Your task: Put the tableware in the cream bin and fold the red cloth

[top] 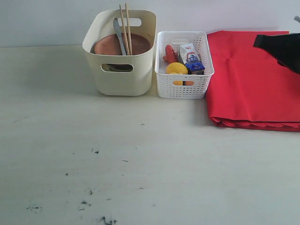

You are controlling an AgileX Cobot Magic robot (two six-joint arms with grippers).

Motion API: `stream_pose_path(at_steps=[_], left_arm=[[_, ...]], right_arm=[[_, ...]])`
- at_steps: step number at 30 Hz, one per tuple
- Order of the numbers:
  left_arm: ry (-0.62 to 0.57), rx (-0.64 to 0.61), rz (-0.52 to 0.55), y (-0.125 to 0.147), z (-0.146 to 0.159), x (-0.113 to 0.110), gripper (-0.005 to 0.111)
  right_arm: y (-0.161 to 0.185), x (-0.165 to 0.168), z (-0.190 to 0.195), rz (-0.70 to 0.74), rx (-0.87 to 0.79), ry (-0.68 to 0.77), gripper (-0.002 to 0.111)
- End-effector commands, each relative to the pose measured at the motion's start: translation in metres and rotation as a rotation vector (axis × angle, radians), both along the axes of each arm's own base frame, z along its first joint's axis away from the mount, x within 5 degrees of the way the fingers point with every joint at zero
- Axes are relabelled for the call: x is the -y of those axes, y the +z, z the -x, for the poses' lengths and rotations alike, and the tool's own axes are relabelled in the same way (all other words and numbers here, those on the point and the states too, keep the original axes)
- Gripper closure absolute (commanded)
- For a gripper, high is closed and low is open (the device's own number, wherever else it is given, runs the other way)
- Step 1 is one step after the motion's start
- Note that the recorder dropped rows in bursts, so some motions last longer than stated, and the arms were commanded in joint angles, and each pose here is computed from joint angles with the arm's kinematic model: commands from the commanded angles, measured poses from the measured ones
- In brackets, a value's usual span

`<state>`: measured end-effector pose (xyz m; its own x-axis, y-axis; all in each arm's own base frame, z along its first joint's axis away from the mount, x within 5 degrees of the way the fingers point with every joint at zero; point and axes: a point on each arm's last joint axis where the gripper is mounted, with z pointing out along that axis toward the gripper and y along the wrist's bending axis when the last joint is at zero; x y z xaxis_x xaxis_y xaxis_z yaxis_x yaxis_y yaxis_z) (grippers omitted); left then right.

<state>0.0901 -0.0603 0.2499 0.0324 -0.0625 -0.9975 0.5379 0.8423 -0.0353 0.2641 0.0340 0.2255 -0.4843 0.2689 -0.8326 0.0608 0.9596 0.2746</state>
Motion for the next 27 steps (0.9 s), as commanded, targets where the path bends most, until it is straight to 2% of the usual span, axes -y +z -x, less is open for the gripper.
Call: stream_pose_path(at_steps=[1, 7, 13, 16, 18, 20, 23, 27], left_arm=[[0.009, 0.075, 0.045, 0.006, 0.01, -0.009, 0.104], [0.01, 0.097, 0.064, 0.009, 0.013, -0.012, 0.104], [0.051, 0.185, -0.012, 0.0, 0.019, -0.02, 0.104], [0.184, 0.215, -0.017, -0.015, 0.023, -0.035, 0.104], [0.301, 0.241, 0.012, -0.015, 0.028, -0.045, 0.104], [0.377, 0.212, -0.017, -0.02, 0.03, -0.051, 0.104], [0.514, 0.282, -0.045, -0.016, 0.035, -0.059, 0.104], [0.581, 0.296, -0.063, -0.015, 0.037, -0.063, 0.104]], right_arm=[[0.002, -0.007, 0.012, -0.038, -0.032, 0.022, 0.108], [0.002, -0.007, 0.012, -0.038, -0.032, 0.022, 0.108], [0.002, -0.007, 0.012, -0.038, -0.03, 0.022, 0.108], [0.002, -0.007, 0.012, -0.038, -0.028, 0.021, 0.108], [0.002, -0.007, 0.012, -0.038, -0.026, 0.021, 0.108], [0.002, -0.007, 0.012, -0.038, -0.026, 0.021, 0.108], [0.003, -0.007, 0.012, -0.038, -0.021, 0.02, 0.108], [0.003, -0.007, 0.012, -0.038, -0.021, 0.02, 0.108]])
